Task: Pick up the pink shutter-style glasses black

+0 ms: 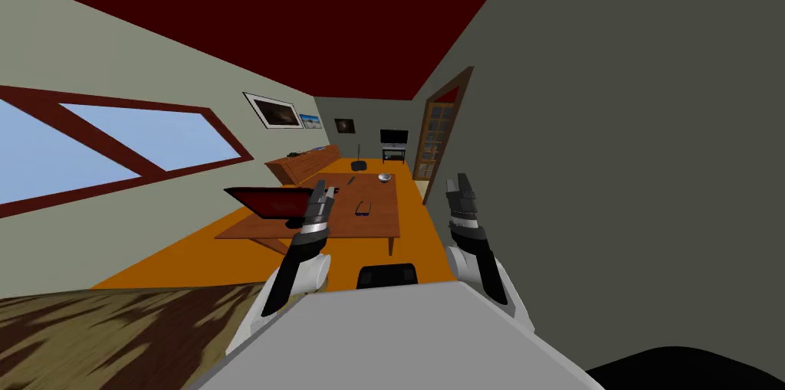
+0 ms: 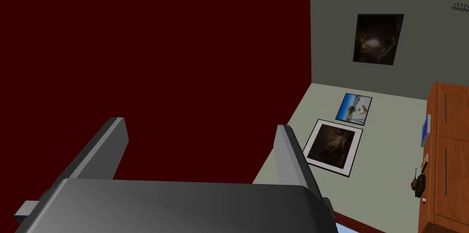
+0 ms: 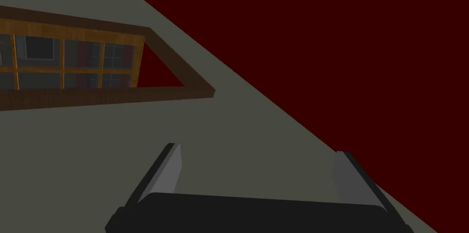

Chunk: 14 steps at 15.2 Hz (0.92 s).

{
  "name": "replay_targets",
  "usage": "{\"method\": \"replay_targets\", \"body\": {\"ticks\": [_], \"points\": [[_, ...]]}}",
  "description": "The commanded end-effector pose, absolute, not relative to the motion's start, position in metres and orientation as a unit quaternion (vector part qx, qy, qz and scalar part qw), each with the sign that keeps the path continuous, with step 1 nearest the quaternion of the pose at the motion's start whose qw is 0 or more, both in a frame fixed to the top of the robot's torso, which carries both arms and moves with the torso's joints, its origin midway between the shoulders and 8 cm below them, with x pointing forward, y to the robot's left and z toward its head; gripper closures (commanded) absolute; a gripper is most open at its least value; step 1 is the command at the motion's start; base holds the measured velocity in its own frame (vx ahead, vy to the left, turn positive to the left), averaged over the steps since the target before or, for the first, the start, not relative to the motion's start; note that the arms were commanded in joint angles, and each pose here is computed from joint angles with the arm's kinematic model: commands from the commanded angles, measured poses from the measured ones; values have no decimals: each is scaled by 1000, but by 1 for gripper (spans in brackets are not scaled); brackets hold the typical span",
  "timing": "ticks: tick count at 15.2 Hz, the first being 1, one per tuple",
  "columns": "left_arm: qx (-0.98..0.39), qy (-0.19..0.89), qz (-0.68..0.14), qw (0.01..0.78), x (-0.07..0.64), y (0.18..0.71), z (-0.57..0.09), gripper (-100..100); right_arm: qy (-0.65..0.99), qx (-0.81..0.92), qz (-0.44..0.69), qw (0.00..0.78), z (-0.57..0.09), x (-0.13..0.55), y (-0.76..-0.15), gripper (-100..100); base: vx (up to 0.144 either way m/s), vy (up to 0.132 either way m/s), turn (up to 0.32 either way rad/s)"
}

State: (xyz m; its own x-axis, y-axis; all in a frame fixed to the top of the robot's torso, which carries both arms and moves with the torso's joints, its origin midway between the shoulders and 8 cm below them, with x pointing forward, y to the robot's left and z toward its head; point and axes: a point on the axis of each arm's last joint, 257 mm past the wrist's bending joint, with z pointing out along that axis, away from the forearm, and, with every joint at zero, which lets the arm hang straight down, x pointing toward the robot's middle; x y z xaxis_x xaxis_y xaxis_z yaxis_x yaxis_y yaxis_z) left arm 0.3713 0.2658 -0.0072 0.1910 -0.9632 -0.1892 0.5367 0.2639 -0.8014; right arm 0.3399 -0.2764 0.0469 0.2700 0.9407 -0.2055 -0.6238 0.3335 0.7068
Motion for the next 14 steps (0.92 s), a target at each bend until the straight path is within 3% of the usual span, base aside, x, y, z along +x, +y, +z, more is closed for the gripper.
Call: {"method": "replay_targets", "body": {"ticks": [1, 14], "points": [[-301, 378, -519, 705, 378, 269, -19, -100, 311, 255, 518, 755, 47, 340, -276, 0, -2, 3, -111], [-376, 470, -446, 662, 418, 323, -104, -100, 311, 255, 518, 755, 47, 340, -276, 0, -12, 19, -169]]}}
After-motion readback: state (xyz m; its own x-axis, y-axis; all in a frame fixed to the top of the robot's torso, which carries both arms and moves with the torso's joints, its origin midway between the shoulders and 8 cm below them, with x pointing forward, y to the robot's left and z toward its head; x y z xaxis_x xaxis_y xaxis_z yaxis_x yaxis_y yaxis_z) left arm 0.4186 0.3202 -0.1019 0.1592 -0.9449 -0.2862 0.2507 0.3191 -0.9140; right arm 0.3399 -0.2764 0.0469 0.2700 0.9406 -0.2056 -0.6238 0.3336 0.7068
